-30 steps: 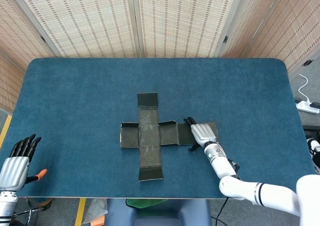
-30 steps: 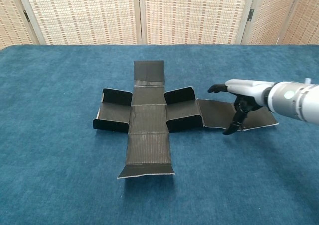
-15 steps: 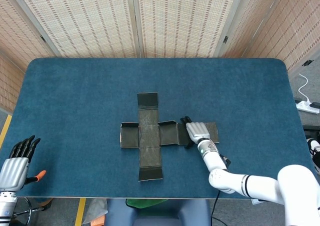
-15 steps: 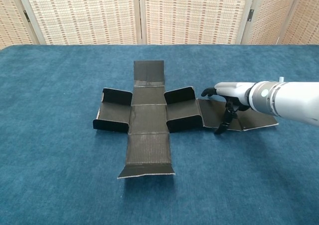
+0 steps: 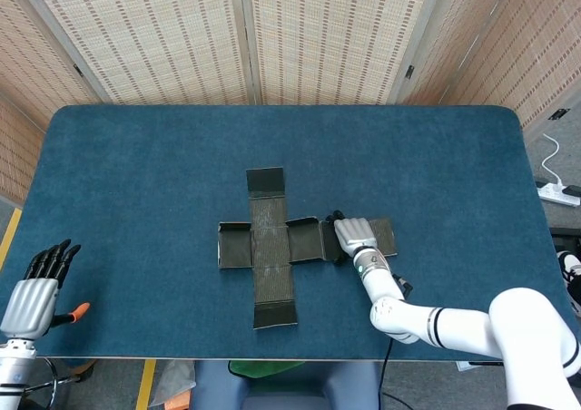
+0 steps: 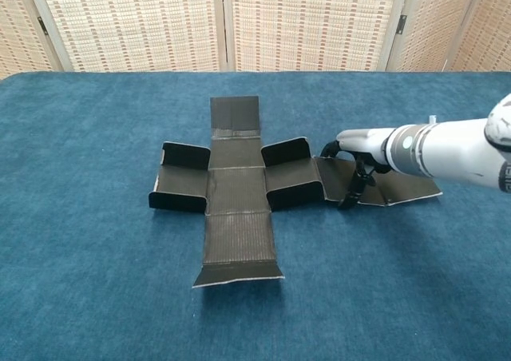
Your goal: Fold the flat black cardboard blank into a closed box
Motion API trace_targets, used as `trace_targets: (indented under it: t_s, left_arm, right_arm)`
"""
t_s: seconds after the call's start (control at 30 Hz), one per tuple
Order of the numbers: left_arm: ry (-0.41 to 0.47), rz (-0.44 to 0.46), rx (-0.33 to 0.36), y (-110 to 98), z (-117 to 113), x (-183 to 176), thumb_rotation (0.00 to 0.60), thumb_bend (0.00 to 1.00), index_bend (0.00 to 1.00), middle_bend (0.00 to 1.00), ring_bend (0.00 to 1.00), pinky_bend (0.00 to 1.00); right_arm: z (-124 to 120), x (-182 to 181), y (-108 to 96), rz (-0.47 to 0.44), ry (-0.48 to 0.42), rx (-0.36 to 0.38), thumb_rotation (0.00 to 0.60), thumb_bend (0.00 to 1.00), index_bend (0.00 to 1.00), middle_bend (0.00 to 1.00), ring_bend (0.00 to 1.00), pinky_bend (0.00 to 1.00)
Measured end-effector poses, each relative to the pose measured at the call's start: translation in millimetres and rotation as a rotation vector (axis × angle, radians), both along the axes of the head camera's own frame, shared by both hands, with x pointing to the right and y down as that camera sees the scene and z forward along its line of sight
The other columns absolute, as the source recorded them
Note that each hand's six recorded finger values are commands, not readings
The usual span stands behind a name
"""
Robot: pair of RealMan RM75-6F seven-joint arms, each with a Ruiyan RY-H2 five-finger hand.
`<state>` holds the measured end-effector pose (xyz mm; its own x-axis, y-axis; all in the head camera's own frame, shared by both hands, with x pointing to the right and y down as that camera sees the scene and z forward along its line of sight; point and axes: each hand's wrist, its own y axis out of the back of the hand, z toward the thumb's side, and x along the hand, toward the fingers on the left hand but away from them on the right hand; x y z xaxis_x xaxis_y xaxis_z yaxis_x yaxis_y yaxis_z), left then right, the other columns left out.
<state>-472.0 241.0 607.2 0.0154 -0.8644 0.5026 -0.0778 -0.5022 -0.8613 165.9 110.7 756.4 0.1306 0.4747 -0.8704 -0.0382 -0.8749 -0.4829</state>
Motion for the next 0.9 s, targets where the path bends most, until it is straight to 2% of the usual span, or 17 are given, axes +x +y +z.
trace_targets:
  t_s: [0.07,0.13,0.2,0.3,0.37,0.47,0.53,0.6,0.73,0.8,0.9]
  left_arm:
    - [0.018,0.022,0.024,-11,3,7,0.600,0.21,0.21,0.17,0.36,0.34]
    - [0.034,0.043,0.047,-22,8,16,0.600,0.23,0.28,0.25,0.52,0.52]
    - [0.057,0.069,0.064,-35,17,27,0.600,0.24,0.32,0.29,0.61,0.63]
    - [0.081,0.103,0.050,-52,34,45,0.600,0.25,0.33,0.30,0.68,0.70]
    - [0.086,0.134,0.029,-64,50,60,0.600,0.27,0.33,0.31,0.70,0.72]
    - [0.083,0.170,0.015,-79,74,83,0.600,0.38,0.38,0.39,0.74,0.72]
    - [0.079,0.185,0.028,-87,84,94,0.600,0.38,0.37,0.39,0.75,0.73]
    - [0.069,0.201,0.038,-93,95,105,0.600,0.33,0.30,0.33,0.73,0.73]
    - [0.040,0.239,-0.006,-97,115,125,0.600,0.22,0.06,0.10,0.64,0.78]
    - [0.019,0.258,-0.040,-98,126,136,0.600,0.21,0.00,0.03,0.61,0.81]
    - [-0.003,0.276,-0.075,-99,140,153,0.600,0.20,0.00,0.00,0.59,0.82]
  right_arm:
    - [-3,0,-1,0.008,-0.016,0.005,0.600,0.29,0.35,0.39,0.72,1.00]
    - [-6,-1,-2,0.012,-0.035,0.012,0.600,0.30,0.37,0.42,0.72,1.00]
    - [-9,-2,-2,0.012,-0.053,0.018,0.600,0.30,0.37,0.44,0.72,1.00]
    - [-13,-5,-1,0.007,-0.081,0.029,0.600,0.31,0.38,0.45,0.72,1.00]
    - [-16,-7,0,-0.006,-0.095,0.043,0.600,0.31,0.38,0.45,0.72,1.00]
    - [-19,-7,0,-0.025,-0.097,0.078,0.600,0.30,0.39,0.45,0.72,1.00]
    - [-21,-6,0,-0.039,-0.084,0.108,0.600,0.30,0.39,0.45,0.72,1.00]
    - [-21,-6,1,-0.056,-0.070,0.134,0.600,0.30,0.39,0.45,0.72,1.00]
    - [-21,-11,8,-0.083,-0.061,0.156,0.600,0.30,0.39,0.44,0.72,1.00]
    - [-22,-12,9,-0.088,-0.062,0.162,0.600,0.30,0.39,0.44,0.72,1.00]
    - [-23,-15,10,-0.094,-0.068,0.169,0.600,0.30,0.39,0.44,0.72,1.00]
